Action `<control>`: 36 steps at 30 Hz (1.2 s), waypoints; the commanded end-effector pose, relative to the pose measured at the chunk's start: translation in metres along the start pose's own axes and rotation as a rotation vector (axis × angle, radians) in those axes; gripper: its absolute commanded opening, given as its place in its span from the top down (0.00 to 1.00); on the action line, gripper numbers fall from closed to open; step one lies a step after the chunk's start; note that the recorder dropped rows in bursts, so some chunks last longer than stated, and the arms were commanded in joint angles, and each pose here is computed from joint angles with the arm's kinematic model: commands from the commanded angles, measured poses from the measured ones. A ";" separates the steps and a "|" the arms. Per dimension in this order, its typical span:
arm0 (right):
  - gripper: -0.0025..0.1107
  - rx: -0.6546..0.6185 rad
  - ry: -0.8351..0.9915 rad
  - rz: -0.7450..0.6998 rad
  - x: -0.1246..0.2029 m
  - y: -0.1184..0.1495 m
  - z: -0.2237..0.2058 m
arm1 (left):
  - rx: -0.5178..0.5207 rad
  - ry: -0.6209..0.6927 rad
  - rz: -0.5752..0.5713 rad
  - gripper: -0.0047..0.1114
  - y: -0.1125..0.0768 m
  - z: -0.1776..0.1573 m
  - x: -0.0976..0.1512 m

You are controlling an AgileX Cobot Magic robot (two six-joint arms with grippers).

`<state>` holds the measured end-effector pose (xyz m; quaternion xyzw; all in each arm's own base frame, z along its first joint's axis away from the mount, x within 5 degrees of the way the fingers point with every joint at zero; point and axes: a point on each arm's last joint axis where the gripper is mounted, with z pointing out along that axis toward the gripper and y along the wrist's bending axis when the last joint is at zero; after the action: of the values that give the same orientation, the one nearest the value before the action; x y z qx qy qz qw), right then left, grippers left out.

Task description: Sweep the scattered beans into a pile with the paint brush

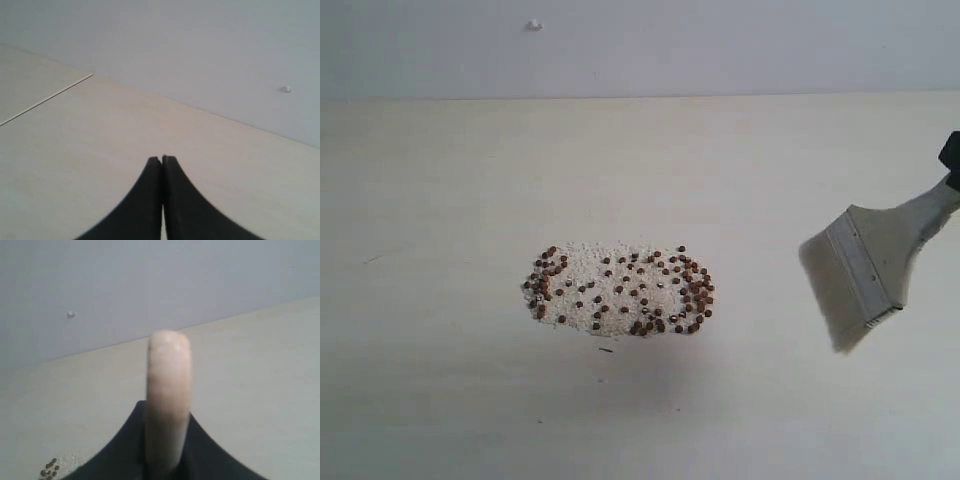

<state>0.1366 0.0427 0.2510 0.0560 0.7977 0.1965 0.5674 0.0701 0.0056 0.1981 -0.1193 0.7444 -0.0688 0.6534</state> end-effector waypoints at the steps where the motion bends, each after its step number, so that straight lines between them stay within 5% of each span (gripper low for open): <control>1: 0.98 -0.008 -0.009 0.006 -0.004 0.002 0.000 | -0.009 -0.001 -0.008 0.96 0.001 -0.001 0.001; 18: 0.98 -0.020 0.011 0.014 -0.002 0.003 0.000 | -0.009 -0.001 -0.008 0.96 0.001 -0.001 0.001; 32: 0.98 0.043 -0.155 -0.037 -0.018 -0.003 -0.012 | -0.009 -0.001 -0.008 0.96 0.001 -0.001 0.001; 36: 0.98 -0.015 -0.166 -0.128 -0.018 0.002 -0.016 | -0.009 -0.001 -0.008 0.96 0.001 -0.001 0.001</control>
<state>0.1304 0.0332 0.2669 0.0498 0.7585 0.1648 0.6285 0.0700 0.0059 0.1979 -0.1197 0.7450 -0.0667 0.6528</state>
